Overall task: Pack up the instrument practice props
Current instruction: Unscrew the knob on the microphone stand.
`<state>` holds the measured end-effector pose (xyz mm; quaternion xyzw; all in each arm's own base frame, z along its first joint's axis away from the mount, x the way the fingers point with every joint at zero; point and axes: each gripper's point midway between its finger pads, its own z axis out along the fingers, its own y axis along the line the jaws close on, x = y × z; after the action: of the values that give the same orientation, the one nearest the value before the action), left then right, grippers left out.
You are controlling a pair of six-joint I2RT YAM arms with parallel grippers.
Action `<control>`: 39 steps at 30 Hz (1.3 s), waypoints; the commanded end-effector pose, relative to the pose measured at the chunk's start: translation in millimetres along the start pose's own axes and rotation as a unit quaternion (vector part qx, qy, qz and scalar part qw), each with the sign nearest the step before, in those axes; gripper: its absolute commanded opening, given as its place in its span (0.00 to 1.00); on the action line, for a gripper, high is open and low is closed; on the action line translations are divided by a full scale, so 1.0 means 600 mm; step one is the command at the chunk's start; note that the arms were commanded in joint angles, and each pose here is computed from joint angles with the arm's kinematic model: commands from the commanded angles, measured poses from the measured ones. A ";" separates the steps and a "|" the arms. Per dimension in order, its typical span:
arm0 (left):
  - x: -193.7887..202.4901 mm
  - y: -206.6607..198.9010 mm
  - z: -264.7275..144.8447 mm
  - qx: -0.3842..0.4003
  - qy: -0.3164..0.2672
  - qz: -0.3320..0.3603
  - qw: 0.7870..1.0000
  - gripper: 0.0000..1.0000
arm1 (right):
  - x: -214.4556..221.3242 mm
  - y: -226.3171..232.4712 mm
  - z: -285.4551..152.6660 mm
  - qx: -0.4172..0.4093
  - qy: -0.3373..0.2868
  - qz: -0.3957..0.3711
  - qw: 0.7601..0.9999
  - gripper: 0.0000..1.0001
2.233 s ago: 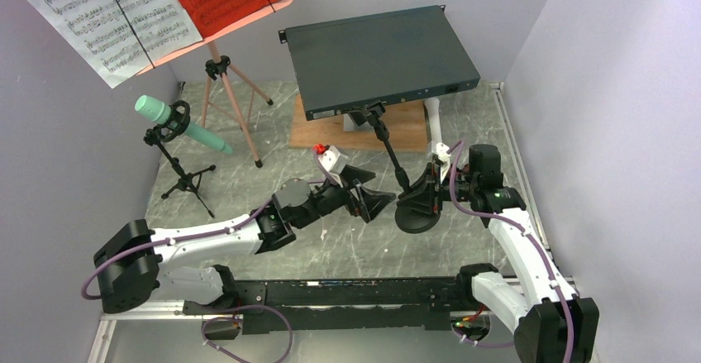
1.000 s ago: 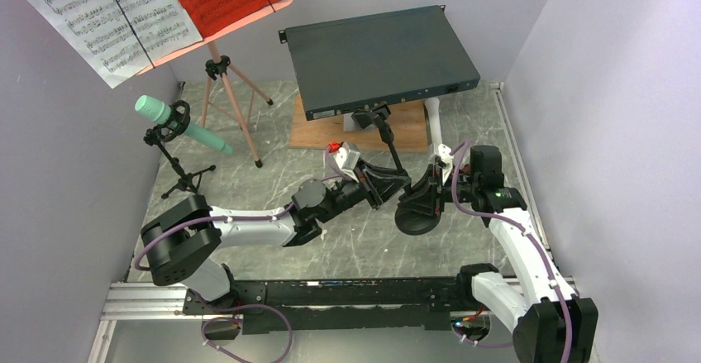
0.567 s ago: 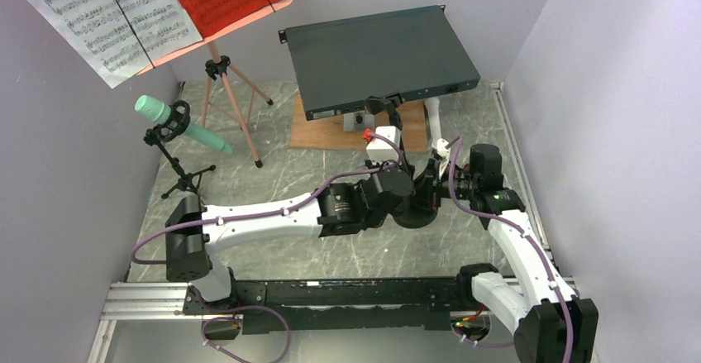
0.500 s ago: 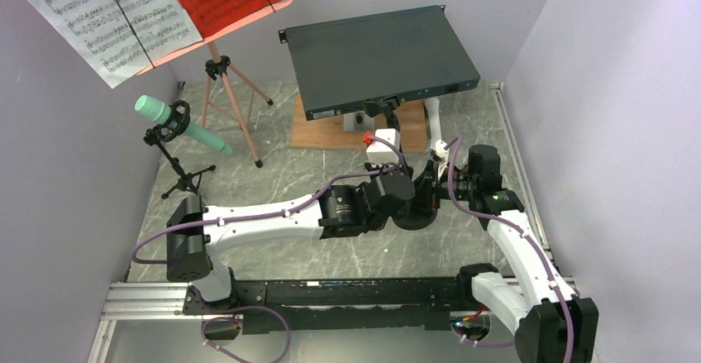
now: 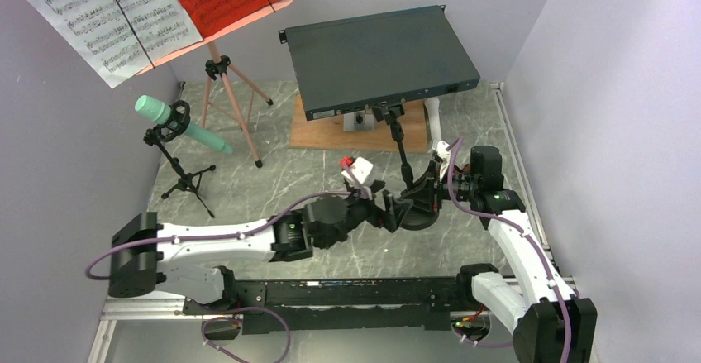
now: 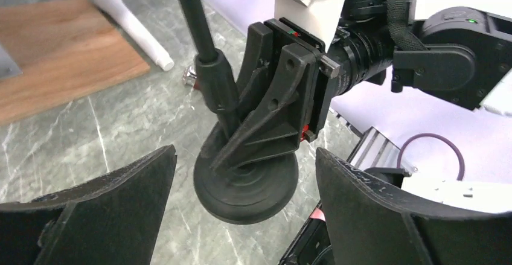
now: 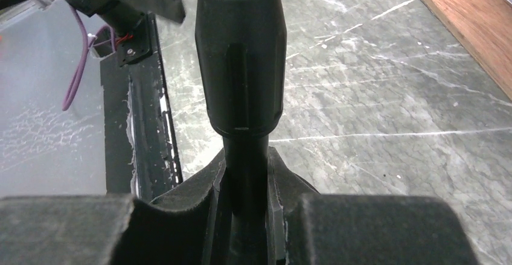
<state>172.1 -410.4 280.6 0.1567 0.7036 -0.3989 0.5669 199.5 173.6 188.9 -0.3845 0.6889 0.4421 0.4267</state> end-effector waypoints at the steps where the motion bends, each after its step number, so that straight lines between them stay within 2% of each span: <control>1: -0.073 -0.030 -0.035 0.147 -0.069 -0.004 0.987 0.91 | -0.039 0.025 -0.005 -0.046 -0.028 -0.061 0.997 0.00; 7: -0.072 -0.004 -0.042 0.216 -0.081 -0.059 0.971 0.95 | -0.038 0.046 -0.007 -0.082 -0.034 -0.073 0.993 0.00; 18: -0.036 -0.021 -0.015 0.262 -0.071 -0.041 0.962 0.92 | -0.037 0.055 -0.008 -0.101 -0.043 -0.082 0.991 0.00; 25: -0.005 -0.014 0.016 0.257 -0.062 -0.020 0.964 0.81 | -0.033 0.066 -0.009 -0.118 -0.049 -0.085 0.988 0.00; 32: -0.010 -0.024 0.025 0.274 -0.084 -0.013 0.958 0.69 | -0.032 0.066 -0.008 -0.119 -0.049 -0.083 0.988 0.00; 39: -0.021 -0.027 0.025 0.278 -0.101 -0.010 0.955 0.64 | -0.031 0.066 -0.008 -0.120 -0.049 -0.080 0.988 0.00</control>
<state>175.8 -428.3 258.9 0.2615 0.5633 -0.5787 0.5286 170.3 181.4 198.1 -0.4368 0.6211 0.4973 0.4197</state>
